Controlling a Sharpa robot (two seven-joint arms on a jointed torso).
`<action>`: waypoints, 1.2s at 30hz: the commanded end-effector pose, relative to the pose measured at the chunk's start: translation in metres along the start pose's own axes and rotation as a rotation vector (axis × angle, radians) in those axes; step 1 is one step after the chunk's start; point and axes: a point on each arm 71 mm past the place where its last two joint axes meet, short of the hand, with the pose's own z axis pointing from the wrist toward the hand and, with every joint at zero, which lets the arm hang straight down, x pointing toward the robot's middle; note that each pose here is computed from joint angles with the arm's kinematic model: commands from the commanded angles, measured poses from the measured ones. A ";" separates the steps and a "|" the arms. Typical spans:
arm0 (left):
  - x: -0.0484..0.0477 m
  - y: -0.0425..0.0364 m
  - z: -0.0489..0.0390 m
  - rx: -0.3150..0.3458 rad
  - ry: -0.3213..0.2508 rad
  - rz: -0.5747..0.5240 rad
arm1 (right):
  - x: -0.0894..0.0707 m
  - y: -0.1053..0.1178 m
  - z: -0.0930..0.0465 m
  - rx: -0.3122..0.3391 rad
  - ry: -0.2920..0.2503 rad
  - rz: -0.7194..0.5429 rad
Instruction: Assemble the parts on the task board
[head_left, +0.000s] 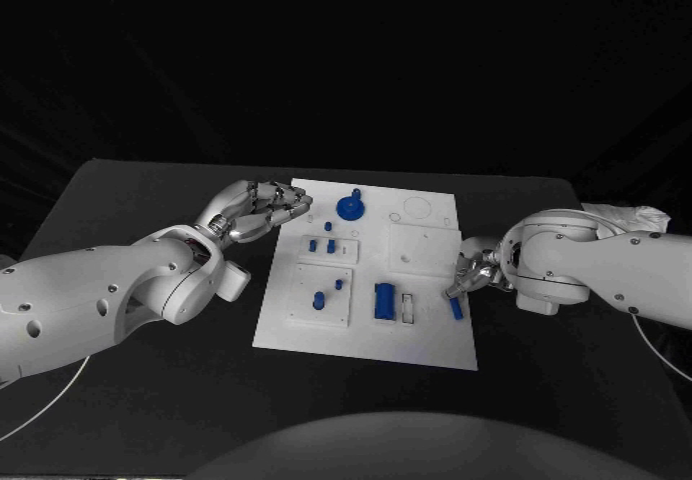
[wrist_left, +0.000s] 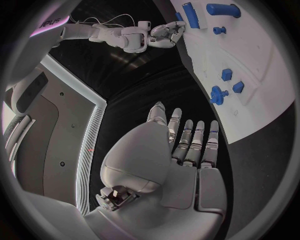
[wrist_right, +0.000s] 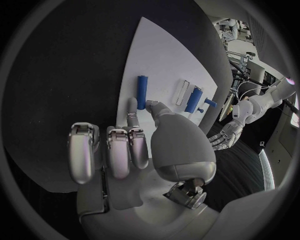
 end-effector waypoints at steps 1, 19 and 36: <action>0.0023 -0.0008 0.0005 0.004 0.018 -0.005 | 0.013 -0.005 0.004 0.008 0.062 0.073; 0.0043 0.0009 0.0021 -0.009 0.027 -0.008 | 0.006 0.012 -0.016 -0.067 0.155 0.311; 0.0056 0.0017 0.0023 -0.017 0.036 -0.011 | 0.003 0.035 -0.010 -0.094 0.194 0.340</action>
